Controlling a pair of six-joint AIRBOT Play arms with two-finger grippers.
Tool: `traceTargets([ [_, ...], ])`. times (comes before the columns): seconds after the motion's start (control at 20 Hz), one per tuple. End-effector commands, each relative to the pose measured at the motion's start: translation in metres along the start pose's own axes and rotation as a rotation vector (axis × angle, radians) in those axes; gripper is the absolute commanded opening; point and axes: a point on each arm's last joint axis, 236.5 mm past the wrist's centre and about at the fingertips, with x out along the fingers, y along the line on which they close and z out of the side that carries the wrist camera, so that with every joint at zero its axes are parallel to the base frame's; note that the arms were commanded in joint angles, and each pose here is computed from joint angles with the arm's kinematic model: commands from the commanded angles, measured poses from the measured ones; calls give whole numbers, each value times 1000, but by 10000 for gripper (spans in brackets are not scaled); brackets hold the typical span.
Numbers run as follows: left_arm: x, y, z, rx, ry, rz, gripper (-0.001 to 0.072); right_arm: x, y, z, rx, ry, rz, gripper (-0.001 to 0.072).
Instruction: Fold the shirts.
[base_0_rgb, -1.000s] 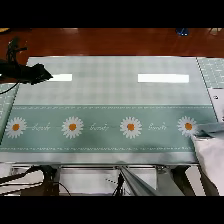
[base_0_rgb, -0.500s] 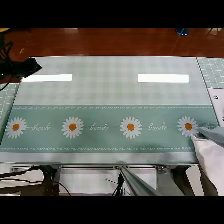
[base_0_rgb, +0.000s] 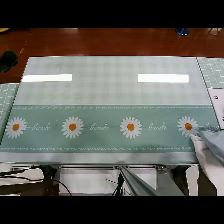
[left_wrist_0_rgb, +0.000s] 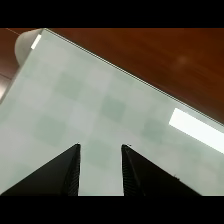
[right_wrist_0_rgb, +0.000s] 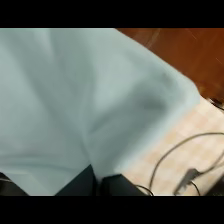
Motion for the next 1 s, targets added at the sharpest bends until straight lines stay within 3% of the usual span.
traceTargets([
  [0.0,-5,25,12,-21,-37,41,328,29,-14,-21,-72,110,-132,215],
  [0.05,-6,29,14,-26,-40,48,328,30,-16,-18,-76,96,-141,307],
  [0.15,-6,31,12,-30,-33,49,328,28,-28,-12,-77,73,-195,409],
  [0.25,-6,29,5,-30,-1,39,330,29,-24,5,-68,2,-181,420],
  [0.3,-6,26,-1,-26,27,30,343,29,-6,21,-62,-72,-101,420],
  [0.35,-8,21,-9,-8,65,13,517,23,16,38,-76,-153,2,420],
  [0.4,-10,13,-18,-4,117,-12,608,10,35,59,-99,-252,86,420],
  [0.65,-34,-76,-62,164,369,-213,592,-113,152,121,-360,-557,485,416],
  [0.85,-72,-181,-112,393,546,-403,592,-214,277,116,-631,-717,716,418],
  [0.9,-85,-197,-130,470,609,-413,592,-224,305,105,-708,-730,731,447],
  [0.95,-97,-206,-149,537,674,-404,592,-227,332,89,-797,-721,735,555],
])
